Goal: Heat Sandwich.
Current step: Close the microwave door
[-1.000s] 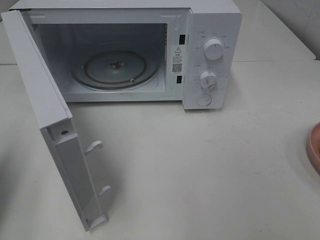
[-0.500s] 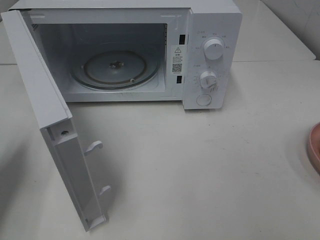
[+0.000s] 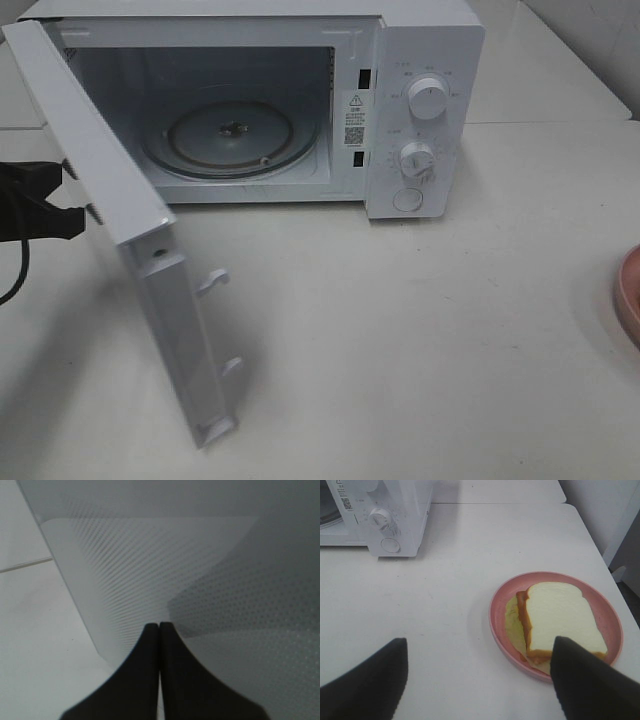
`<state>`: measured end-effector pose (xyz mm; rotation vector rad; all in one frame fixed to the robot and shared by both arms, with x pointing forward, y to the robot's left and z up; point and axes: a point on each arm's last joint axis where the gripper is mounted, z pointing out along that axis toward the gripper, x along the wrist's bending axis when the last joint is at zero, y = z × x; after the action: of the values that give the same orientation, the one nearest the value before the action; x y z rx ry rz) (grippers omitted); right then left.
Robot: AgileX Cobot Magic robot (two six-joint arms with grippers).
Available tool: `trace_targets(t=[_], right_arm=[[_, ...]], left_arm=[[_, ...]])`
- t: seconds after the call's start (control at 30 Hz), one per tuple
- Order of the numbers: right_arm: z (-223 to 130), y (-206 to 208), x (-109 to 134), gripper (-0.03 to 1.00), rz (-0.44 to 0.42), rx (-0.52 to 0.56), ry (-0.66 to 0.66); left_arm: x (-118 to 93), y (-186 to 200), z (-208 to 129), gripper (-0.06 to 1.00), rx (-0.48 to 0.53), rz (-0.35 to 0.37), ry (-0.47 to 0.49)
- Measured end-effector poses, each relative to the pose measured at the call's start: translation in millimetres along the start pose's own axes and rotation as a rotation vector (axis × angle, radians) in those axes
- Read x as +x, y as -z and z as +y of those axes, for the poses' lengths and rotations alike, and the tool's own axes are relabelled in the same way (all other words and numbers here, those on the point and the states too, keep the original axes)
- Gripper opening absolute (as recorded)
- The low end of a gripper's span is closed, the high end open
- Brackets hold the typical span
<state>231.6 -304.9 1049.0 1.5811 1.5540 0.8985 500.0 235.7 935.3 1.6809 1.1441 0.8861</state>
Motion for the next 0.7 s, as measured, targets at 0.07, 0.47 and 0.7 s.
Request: trace_targets(t=[0.07,0.47,0.7], right_arm=[[0.0,0.0,0.1,0.76,0.001,0.000,0.000],[0.0,0.0,0.1,0.76,0.001,0.000,0.000],[0.0,0.0,0.1,0.76,0.001,0.000,0.000]], left_arm=[[-5.1,-7.0,1.6,0.00,-0.001,-0.017,-0.004],[-42.5,-45.5,24.9,0.00,-0.055,-0.131,-0.046],[-70.4,-65.8,36.0,0.00,-0.065,-0.189,-0.051]])
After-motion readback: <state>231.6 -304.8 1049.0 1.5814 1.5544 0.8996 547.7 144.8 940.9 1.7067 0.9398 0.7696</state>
